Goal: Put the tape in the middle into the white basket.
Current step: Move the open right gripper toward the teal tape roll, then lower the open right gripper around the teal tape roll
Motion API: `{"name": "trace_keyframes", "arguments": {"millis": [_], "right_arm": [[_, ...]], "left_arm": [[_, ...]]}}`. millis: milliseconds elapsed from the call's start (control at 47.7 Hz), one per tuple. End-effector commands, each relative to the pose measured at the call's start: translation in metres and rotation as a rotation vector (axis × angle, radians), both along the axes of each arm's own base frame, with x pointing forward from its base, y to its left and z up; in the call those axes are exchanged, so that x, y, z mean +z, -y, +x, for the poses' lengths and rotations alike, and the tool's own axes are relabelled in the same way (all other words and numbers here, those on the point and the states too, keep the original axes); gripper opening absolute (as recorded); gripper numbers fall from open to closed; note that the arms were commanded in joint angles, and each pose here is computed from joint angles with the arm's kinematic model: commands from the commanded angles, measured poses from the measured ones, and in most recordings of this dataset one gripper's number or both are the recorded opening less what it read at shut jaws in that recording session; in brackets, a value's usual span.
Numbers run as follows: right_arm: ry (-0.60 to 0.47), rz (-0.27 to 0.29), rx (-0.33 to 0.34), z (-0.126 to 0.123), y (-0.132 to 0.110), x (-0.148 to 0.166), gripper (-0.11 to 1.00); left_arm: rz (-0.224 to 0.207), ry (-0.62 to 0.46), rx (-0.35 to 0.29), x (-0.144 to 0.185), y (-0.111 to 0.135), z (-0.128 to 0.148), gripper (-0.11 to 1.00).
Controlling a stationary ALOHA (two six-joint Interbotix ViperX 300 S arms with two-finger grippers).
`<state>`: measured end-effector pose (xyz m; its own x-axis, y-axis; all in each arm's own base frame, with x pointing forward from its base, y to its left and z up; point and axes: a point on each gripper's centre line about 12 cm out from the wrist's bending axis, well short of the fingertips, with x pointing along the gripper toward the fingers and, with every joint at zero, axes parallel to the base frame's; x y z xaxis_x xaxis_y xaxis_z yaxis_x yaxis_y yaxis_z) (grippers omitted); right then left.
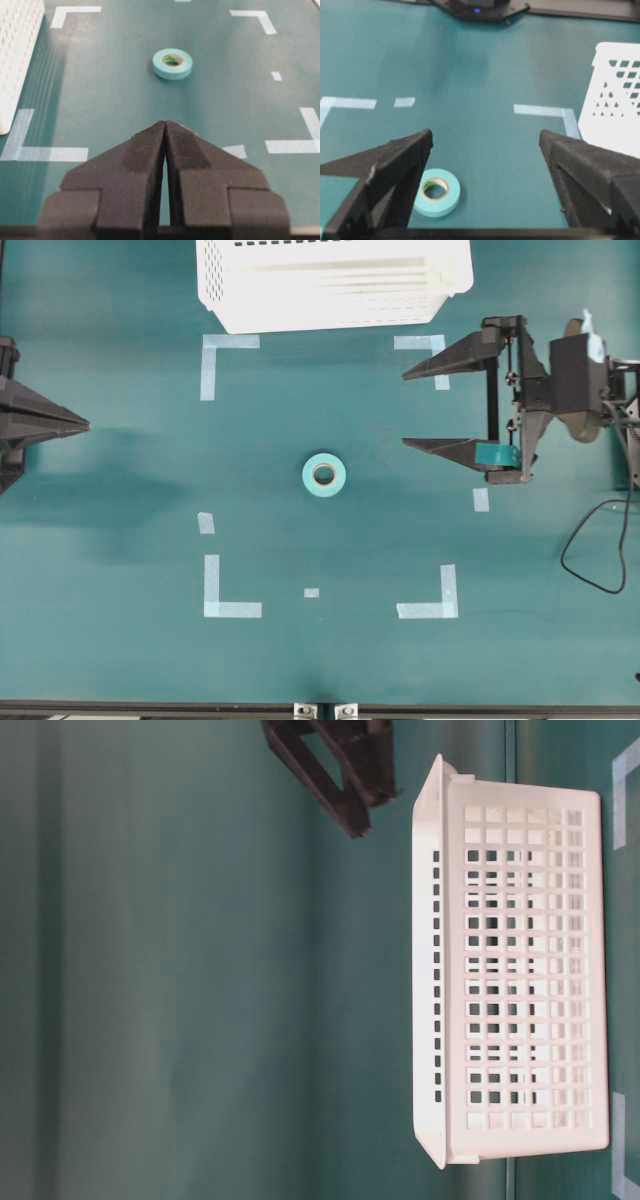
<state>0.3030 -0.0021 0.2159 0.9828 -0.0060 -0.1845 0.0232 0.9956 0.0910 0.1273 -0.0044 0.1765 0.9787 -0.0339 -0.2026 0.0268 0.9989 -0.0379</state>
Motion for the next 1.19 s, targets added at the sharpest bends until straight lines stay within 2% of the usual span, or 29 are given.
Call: {"name": "trace_keyframes", "arguments": {"millis": [0, 168, 398, 755, 881, 1174], "right_arm": [[0.008, 0.006, 0.000, 0.009, 0.000, 0.007, 0.99], [-0.080, 0.028, -0.004, 0.018, 0.000, -0.002, 0.99], [-0.150, 0.028, 0.008, 0.033, -0.005, -0.016, 0.99], [-0.207, 0.033, 0.025, 0.053, -0.012, -0.035, 0.99], [-0.220, 0.058, 0.018, 0.056, -0.013, -0.040, 0.99], [-0.246, 0.065, 0.022, 0.062, -0.016, -0.050, 0.99]], "left_arm": [[0.000, 0.014, 0.002, 0.005, 0.000, 0.001, -0.11], [0.001, 0.014, 0.001, 0.005, 0.000, 0.001, -0.11], [0.003, 0.014, 0.001, 0.004, 0.000, 0.001, -0.11], [0.003, 0.015, 0.003, 0.004, 0.000, 0.001, -0.11], [0.003, 0.015, 0.003, 0.004, 0.000, 0.001, -0.11], [0.003, 0.014, 0.003, 0.004, 0.000, 0.001, -0.11]]}}
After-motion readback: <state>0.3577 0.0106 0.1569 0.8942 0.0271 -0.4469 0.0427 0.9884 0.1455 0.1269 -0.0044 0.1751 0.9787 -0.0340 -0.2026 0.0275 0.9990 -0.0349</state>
